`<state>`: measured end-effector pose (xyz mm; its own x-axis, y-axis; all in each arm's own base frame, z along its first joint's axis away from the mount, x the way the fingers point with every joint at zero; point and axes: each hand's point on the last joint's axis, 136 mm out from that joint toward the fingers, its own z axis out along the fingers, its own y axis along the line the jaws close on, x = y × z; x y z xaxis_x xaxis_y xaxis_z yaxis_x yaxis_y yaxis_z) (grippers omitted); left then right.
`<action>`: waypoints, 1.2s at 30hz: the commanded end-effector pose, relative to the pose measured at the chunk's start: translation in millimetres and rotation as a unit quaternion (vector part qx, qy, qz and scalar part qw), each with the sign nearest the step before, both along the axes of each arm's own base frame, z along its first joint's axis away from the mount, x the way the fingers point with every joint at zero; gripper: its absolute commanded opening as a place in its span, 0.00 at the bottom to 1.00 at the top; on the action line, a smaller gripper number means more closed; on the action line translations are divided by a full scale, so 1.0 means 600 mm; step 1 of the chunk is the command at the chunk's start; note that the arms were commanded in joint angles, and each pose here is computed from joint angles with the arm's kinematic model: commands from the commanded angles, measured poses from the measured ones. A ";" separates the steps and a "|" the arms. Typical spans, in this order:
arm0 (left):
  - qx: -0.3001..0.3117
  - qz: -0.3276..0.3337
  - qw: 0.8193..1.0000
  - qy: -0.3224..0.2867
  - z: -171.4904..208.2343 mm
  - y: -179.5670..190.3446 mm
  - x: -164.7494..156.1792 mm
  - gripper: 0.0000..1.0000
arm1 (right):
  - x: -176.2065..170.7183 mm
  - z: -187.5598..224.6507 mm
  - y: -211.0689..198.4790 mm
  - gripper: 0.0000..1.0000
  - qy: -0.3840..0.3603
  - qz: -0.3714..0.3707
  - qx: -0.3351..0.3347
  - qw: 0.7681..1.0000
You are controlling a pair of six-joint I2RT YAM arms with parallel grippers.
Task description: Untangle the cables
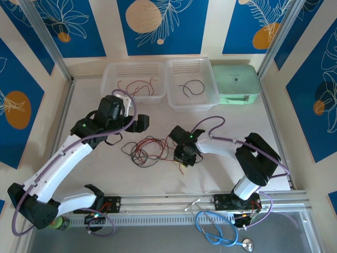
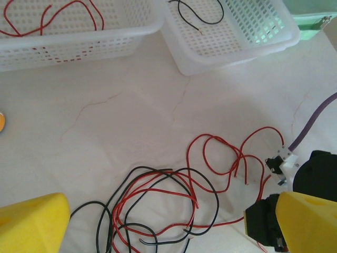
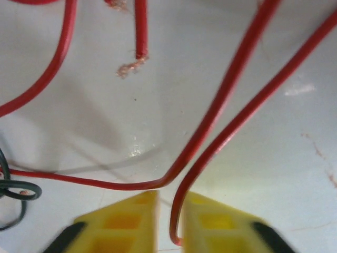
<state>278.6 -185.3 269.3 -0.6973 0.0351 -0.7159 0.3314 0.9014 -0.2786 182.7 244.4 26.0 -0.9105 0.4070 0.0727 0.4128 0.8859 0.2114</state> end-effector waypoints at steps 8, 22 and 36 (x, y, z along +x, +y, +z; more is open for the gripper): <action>-0.004 -0.002 1.000 0.006 -0.004 -0.006 -0.011 1.00 | 0.004 0.072 0.003 0.00 -0.043 0.043 0.005 0.998; -0.054 -0.104 0.990 -0.075 0.021 -0.078 -0.039 1.00 | 0.017 0.345 -0.033 0.00 -0.259 0.210 0.099 0.938; -0.091 -0.220 0.953 -0.187 0.086 -0.130 -0.089 1.00 | -0.001 0.578 -0.037 0.00 -0.427 0.337 0.189 0.817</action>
<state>234.8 -252.4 305.3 -0.4192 0.1128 -0.9008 0.7044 0.6664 -0.2444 192.6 217.7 358.5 -0.7473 -0.0232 -0.6641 -0.4788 0.7118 0.5140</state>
